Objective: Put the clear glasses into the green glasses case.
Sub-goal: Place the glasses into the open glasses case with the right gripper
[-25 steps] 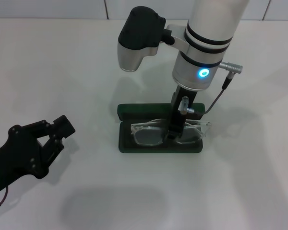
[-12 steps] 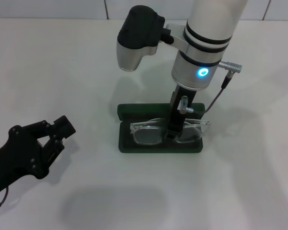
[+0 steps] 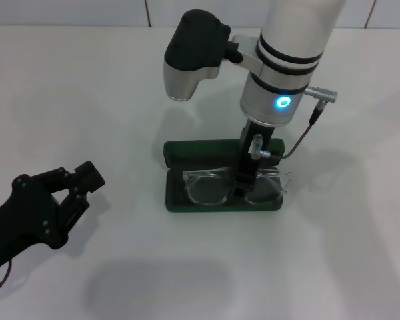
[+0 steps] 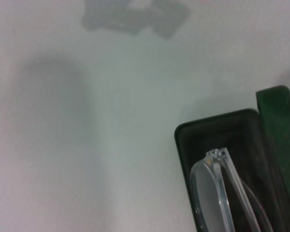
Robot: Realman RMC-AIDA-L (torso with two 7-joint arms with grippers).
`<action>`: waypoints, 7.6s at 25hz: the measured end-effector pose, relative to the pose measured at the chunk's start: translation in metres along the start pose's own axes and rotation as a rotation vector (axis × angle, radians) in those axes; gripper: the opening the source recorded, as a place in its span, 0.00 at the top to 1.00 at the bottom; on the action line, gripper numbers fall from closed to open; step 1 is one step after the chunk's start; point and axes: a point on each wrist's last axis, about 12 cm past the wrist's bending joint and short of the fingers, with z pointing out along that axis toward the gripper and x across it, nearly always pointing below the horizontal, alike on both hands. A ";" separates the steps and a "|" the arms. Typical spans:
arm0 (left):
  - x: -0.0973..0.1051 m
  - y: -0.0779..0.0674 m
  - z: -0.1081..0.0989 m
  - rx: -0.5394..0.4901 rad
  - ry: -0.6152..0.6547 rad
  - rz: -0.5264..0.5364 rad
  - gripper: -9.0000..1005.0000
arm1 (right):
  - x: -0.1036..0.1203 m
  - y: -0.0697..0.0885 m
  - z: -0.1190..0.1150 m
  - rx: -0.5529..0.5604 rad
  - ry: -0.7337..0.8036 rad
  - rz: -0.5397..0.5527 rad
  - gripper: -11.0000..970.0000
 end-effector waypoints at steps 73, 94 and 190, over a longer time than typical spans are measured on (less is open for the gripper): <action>0.001 -0.001 -0.002 -0.006 0.001 0.006 0.86 | -0.007 0.011 -0.001 0.092 0.068 -0.096 0.92; 0.000 0.000 -0.001 -0.010 -0.005 0.005 0.86 | 0.001 0.017 -0.005 0.189 0.057 -0.211 0.92; 0.001 0.002 -0.002 -0.024 0.006 0.000 0.86 | 0.018 0.021 -0.008 0.126 0.020 -0.519 0.92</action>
